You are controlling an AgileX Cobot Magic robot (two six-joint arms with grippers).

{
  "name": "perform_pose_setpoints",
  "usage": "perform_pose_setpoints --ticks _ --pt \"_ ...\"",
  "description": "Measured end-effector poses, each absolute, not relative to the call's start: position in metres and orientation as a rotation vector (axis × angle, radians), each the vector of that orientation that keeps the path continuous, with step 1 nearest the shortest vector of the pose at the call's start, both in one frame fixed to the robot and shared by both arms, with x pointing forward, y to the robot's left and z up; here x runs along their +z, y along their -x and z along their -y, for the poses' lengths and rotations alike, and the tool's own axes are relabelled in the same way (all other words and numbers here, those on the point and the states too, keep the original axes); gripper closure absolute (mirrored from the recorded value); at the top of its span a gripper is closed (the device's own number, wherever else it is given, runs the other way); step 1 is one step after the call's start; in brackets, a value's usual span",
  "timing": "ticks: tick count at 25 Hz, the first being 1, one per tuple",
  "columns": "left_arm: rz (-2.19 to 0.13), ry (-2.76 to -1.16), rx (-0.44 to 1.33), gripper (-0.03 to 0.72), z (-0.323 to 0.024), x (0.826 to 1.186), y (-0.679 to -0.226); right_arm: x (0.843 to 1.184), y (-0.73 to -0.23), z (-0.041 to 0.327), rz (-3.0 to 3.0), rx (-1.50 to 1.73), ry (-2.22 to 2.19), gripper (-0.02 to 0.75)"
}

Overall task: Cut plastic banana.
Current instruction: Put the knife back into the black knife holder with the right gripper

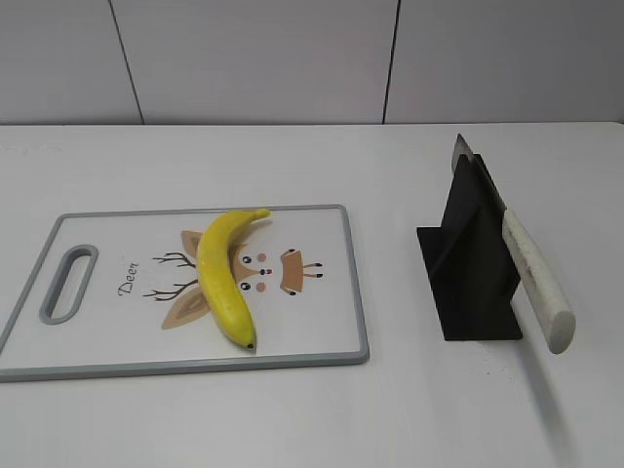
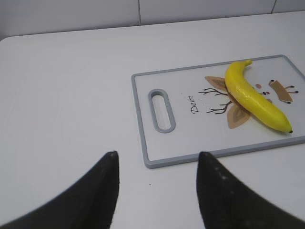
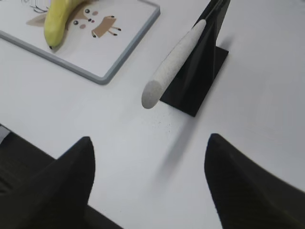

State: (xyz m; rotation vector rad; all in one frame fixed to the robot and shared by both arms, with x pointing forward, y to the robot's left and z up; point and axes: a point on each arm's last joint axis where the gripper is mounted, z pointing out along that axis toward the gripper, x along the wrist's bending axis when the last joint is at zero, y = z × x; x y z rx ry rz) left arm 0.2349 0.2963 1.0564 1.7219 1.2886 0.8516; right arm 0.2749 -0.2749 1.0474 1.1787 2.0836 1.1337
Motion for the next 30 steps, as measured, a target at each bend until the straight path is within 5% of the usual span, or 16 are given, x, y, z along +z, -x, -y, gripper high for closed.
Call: perform_pose_setpoints --ticks 30 --pt "-1.288 -1.719 0.855 0.188 -0.296 1.057 -0.235 1.042 -0.241 0.289 -1.977 1.267 -1.082 0.169"
